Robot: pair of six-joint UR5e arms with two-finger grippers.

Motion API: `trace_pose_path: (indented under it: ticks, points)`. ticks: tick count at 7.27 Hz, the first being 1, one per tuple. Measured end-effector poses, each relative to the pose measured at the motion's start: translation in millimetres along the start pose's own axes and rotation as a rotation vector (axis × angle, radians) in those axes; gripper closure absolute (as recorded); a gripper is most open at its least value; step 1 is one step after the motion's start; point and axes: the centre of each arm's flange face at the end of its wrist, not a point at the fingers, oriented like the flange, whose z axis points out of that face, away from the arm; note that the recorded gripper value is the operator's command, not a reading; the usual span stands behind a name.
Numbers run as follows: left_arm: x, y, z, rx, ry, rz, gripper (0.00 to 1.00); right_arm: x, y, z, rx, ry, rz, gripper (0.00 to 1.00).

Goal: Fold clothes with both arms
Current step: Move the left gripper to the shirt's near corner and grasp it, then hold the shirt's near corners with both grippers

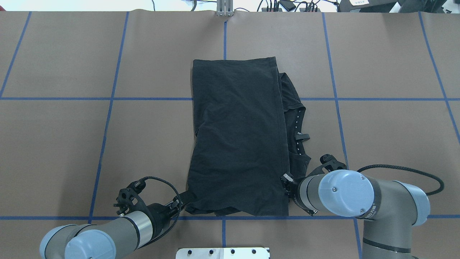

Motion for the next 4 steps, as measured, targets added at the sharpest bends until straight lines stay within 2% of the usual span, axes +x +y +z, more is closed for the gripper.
trace_pose_path:
  ticks: [2,3,4]
  points:
    - [6,8,21,0.007,-0.004,0.003,0.2,0,-1,0,0.001,0.0,0.001,1.0]
    - [8,10,23,0.008,-0.002,0.003,0.3,0,-1,0,0.001,-0.001,0.001,1.0]
    - [10,10,24,0.008,-0.001,0.002,0.35,-1,0,-1,0.0,-0.002,0.001,1.0]
